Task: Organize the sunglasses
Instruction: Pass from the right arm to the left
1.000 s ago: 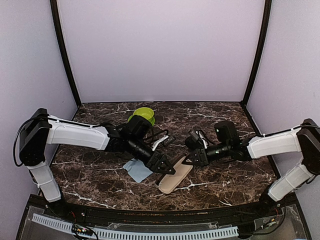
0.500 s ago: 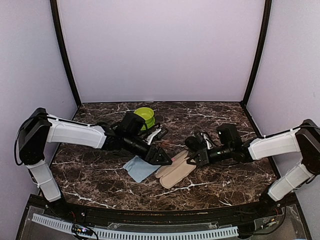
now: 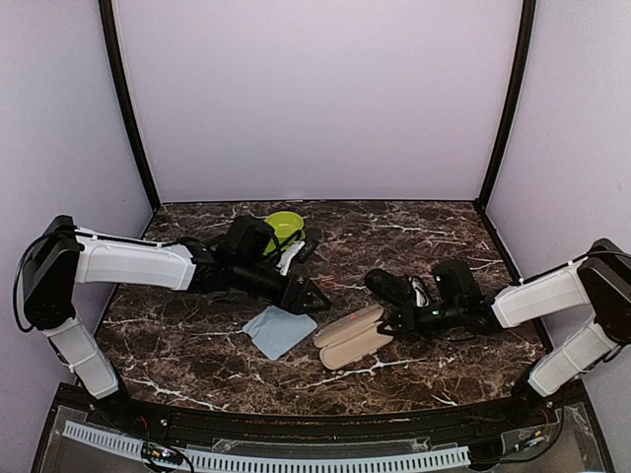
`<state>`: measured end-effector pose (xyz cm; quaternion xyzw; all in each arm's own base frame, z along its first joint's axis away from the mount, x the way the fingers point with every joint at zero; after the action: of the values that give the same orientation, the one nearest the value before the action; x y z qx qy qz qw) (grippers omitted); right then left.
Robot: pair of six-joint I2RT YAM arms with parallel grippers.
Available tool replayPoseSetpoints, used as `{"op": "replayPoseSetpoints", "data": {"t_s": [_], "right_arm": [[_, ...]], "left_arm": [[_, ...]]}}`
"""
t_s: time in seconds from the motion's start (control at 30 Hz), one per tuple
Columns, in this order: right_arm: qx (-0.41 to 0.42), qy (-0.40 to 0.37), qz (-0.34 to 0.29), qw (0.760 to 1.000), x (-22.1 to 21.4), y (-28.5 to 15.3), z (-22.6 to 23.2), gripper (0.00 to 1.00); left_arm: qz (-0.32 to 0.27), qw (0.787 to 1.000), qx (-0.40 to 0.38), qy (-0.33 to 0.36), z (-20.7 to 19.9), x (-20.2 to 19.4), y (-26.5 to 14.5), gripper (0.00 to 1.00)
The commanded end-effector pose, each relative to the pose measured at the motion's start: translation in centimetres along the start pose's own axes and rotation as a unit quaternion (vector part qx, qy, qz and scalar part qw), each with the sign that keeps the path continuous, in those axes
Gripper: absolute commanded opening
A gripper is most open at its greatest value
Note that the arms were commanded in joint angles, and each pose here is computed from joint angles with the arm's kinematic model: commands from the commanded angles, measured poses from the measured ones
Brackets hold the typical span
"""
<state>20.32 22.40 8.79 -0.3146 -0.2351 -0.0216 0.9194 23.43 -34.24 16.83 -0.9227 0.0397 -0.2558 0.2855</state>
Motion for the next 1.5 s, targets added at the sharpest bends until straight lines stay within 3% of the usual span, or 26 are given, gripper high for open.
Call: {"op": "replayPoseSetpoints", "data": {"t_s": [0.0, 0.13, 0.37, 0.67, 0.9, 1.23, 1.47], "right_arm": [[-0.002, 0.020, -0.049, 0.999, 1.3, -0.6, 0.3, 0.00], [-0.019, 0.014, -0.035, 0.999, 1.1, -0.6, 0.1, 0.01], [-0.041, -0.024, -0.006, 0.999, 1.6, -0.4, 0.2, 0.02], [-0.046, -0.057, 0.027, 0.997, 2.3, -0.1, 0.9, 0.04], [-0.050, -0.071, 0.039, 0.995, 2.5, 0.3, 1.3, 0.07], [-0.042, -0.079, 0.044, 0.995, 2.8, 0.5, 1.8, 0.19], [-0.038, -0.084, 0.045, 0.995, 2.9, 0.4, 1.9, 0.35]], "left_arm": [[-0.034, 0.999, 0.016, 0.006, -0.4, 0.6, -1.5, 0.74], [-0.022, 1.000, 0.018, 0.004, -0.1, 0.2, -1.0, 0.74], [0.021, 0.998, 0.046, 0.037, -1.1, -0.6, 1.7, 0.59], [0.061, 0.990, 0.091, 0.085, -2.2, -0.5, 5.0, 0.57], [0.080, 0.986, 0.108, 0.099, -2.6, -0.4, 6.5, 0.40], [0.087, 0.981, 0.138, 0.103, -2.3, -0.8, 7.0, 0.21], [0.087, 0.980, 0.153, 0.097, -1.9, -0.8, 7.2, 0.14]]}}
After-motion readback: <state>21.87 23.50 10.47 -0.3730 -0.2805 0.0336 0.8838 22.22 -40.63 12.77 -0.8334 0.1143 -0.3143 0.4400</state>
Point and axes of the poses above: each gripper's point midway between its finger pads, its own y axis out along the fingers, its own z axis along the line the jaws close on, x = y × z, the point moved 6 cm from there along -y, back along the fingers, and after that the axes turned 13 degrees about -y, right-handed, at the moved point
